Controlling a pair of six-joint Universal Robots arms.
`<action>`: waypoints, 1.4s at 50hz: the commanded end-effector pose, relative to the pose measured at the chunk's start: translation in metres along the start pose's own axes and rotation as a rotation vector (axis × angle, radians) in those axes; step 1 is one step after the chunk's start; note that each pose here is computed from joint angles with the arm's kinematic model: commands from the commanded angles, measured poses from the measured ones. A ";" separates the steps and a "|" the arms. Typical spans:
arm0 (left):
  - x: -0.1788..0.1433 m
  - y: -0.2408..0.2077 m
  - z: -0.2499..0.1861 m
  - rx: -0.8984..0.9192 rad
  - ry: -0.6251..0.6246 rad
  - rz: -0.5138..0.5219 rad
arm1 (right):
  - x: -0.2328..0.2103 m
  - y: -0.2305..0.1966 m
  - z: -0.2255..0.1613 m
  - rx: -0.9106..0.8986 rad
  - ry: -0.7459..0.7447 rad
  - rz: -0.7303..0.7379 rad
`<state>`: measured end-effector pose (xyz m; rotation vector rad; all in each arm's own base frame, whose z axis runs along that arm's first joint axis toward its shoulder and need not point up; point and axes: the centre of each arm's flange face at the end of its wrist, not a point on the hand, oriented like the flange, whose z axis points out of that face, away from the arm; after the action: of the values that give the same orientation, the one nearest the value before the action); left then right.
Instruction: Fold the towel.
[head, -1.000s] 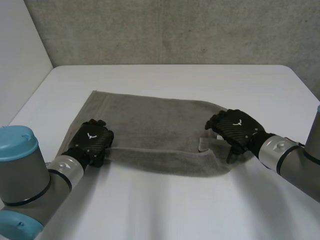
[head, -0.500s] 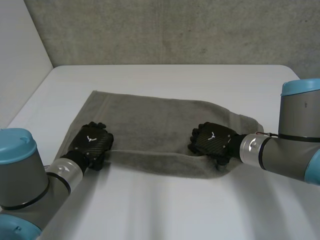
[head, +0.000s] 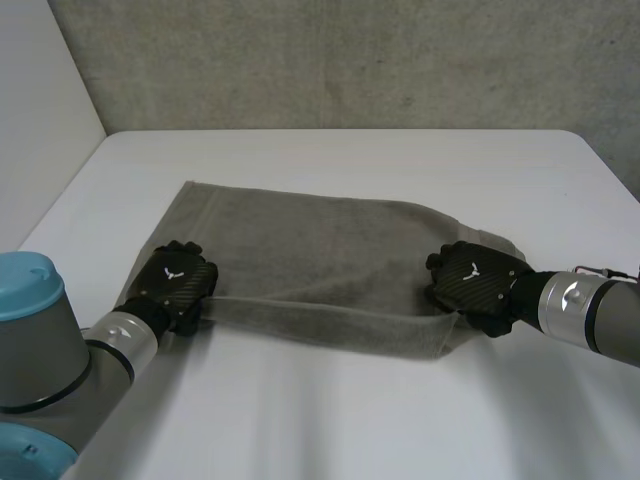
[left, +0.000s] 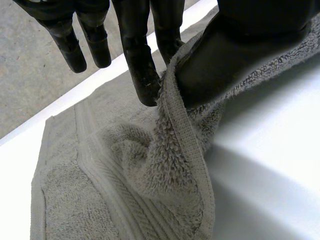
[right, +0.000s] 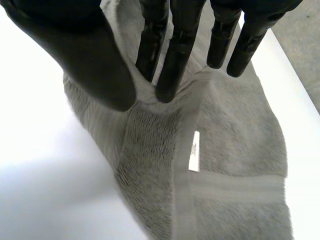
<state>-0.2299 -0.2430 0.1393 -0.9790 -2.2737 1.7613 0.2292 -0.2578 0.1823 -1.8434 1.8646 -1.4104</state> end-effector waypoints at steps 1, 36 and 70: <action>0.004 0.000 -0.001 0.000 0.009 0.003 | -0.013 0.004 0.009 0.045 -0.047 0.072; 0.003 0.000 -0.001 0.000 0.008 0.002 | -0.035 -0.005 0.039 0.145 -0.066 0.024; 0.000 0.001 0.000 -0.003 0.000 -0.001 | -0.014 0.013 0.021 0.043 -0.101 0.060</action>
<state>-0.2288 -0.2433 0.1388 -0.9753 -2.2804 1.7599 0.2453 -0.2609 0.1548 -1.7472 1.8162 -1.3363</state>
